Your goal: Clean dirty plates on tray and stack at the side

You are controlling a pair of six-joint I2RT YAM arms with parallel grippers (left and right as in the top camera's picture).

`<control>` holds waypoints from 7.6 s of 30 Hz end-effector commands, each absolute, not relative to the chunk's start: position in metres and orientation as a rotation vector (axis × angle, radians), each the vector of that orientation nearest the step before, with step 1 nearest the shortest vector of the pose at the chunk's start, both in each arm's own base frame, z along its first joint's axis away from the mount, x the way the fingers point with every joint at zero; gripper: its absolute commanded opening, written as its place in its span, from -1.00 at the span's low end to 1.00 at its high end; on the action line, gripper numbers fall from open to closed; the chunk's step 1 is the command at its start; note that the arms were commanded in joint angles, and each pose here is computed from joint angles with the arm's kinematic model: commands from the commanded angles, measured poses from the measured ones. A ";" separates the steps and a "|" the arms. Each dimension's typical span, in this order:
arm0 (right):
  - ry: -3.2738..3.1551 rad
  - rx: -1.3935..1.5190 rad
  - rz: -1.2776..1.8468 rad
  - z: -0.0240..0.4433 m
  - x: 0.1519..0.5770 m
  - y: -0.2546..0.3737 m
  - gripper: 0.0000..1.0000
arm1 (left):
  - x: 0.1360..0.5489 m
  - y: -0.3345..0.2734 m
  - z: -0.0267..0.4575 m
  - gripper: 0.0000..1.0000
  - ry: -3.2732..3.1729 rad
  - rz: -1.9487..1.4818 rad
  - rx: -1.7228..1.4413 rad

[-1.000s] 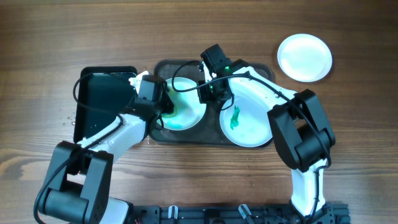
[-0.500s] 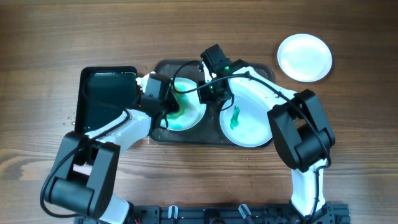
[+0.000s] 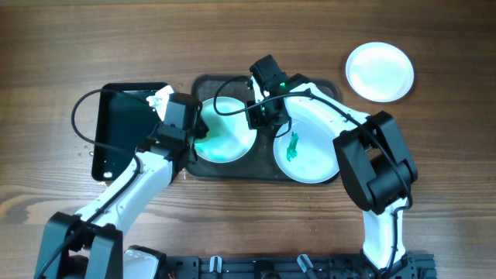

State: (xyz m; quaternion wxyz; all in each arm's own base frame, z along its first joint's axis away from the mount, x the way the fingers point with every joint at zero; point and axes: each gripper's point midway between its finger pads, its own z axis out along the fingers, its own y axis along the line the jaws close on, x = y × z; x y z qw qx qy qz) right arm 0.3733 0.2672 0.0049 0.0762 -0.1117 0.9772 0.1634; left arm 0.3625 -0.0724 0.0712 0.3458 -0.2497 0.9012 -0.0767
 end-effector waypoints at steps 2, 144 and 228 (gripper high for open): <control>2.793 -0.380 0.306 0.040 0.398 0.251 -0.91 | 0.361 -0.046 0.077 -0.92 2.321 -0.180 -0.723; 2.980 0.523 0.473 0.103 0.344 0.017 0.99 | 0.332 0.076 0.010 -0.92 2.340 -0.085 -1.284; 2.820 -0.128 0.540 0.006 0.386 0.236 -0.91 | 0.370 -0.047 0.147 -0.92 2.191 -0.511 -0.585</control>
